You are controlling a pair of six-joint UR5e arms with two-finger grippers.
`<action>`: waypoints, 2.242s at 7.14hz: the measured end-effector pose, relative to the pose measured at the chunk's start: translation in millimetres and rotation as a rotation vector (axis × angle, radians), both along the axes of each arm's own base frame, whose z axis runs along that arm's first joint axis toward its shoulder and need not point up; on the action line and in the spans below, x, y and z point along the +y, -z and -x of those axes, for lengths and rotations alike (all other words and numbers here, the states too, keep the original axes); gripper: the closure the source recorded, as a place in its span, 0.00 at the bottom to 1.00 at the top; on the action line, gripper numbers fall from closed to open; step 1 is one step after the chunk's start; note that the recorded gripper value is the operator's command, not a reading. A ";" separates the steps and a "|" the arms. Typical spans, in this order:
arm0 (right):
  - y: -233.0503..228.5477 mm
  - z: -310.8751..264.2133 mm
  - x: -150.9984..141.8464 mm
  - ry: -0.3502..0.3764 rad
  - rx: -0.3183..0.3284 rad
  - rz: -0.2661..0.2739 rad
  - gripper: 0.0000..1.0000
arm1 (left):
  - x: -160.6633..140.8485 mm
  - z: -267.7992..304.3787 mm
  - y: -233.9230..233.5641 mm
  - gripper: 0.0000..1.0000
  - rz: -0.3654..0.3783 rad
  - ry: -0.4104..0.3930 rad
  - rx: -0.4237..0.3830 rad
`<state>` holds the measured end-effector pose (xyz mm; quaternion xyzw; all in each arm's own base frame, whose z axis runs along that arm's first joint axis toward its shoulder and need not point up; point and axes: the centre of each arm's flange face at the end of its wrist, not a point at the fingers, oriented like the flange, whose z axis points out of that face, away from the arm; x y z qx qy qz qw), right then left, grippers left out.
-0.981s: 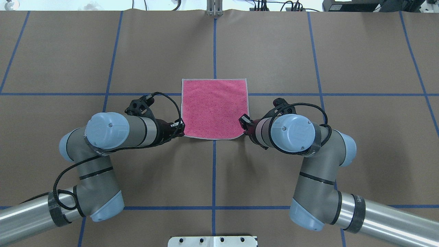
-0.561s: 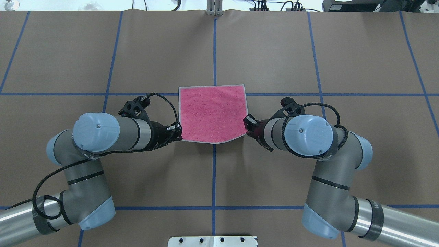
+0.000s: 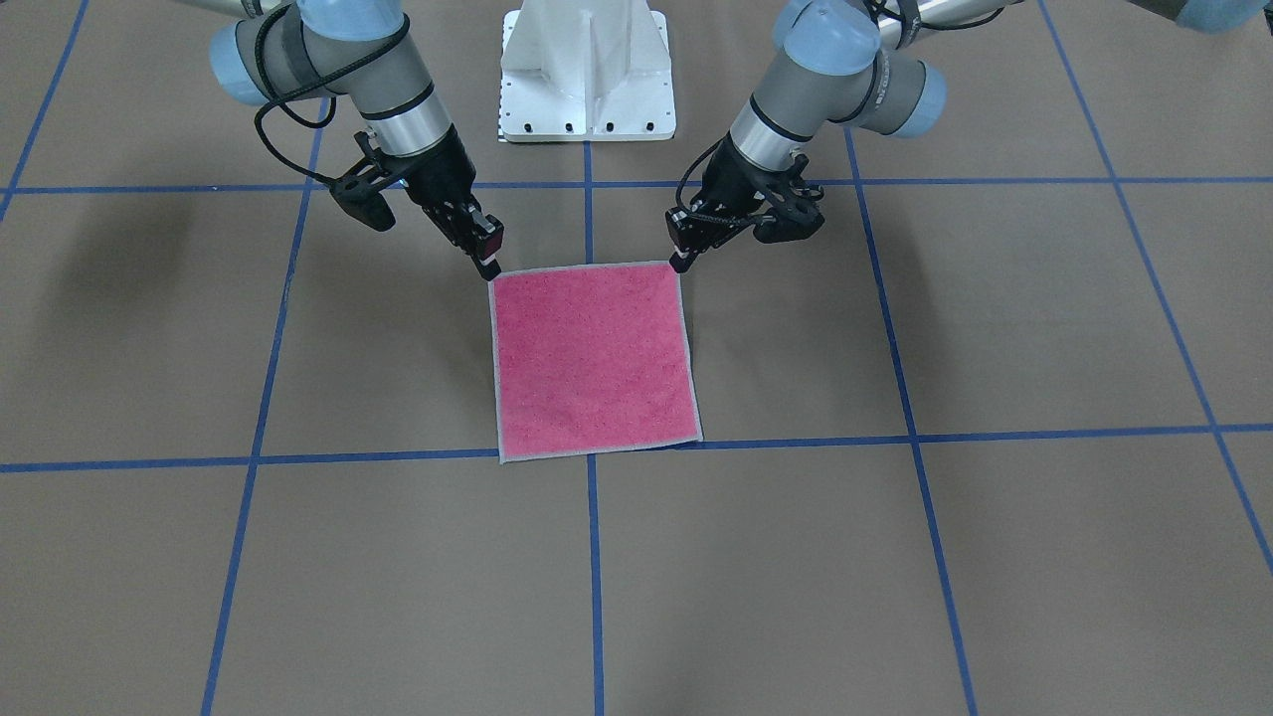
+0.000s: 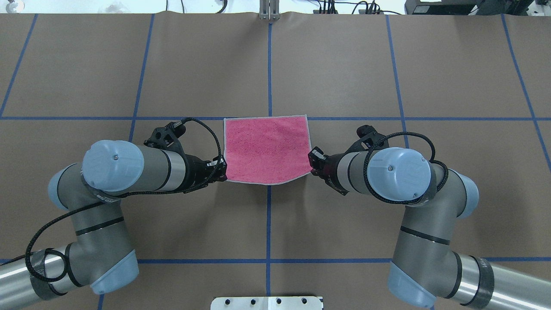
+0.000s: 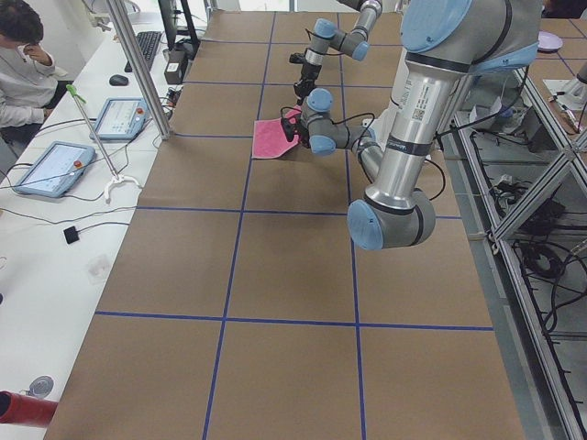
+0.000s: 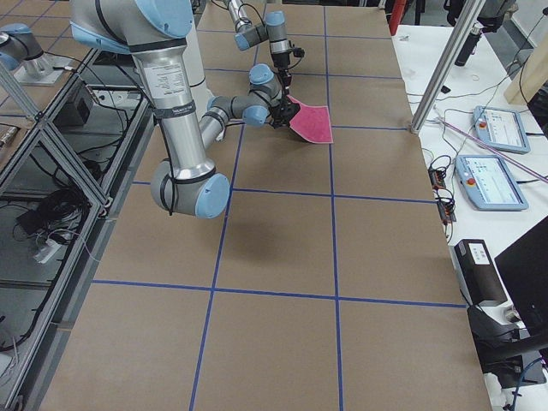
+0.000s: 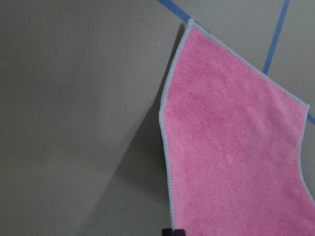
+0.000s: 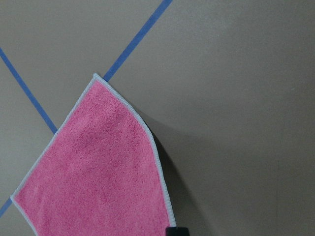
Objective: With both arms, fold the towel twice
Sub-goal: 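Lift the near edge with both grippers and fold it over the far edge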
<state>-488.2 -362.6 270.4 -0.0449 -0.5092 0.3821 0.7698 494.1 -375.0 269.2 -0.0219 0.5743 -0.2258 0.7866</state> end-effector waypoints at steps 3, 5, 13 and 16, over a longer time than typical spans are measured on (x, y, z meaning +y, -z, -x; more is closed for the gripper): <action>-12.7 10.3 -15.8 0.013 0.055 -0.047 1.00 | -16.7 -10.5 -6.4 1.00 0.010 0.022 -0.024; -18.6 9.9 -33.3 0.004 0.080 -0.065 1.00 | -46.4 -20.2 -2.9 1.00 0.016 0.056 -0.039; -10.4 16.0 -91.0 -0.050 0.110 -0.074 1.00 | -118.1 -19.7 8.2 1.00 0.016 0.137 -0.062; -8.0 20.7 -111.7 -0.064 0.123 -0.069 1.00 | -125.6 -23.6 -0.1 1.00 0.015 0.138 -0.082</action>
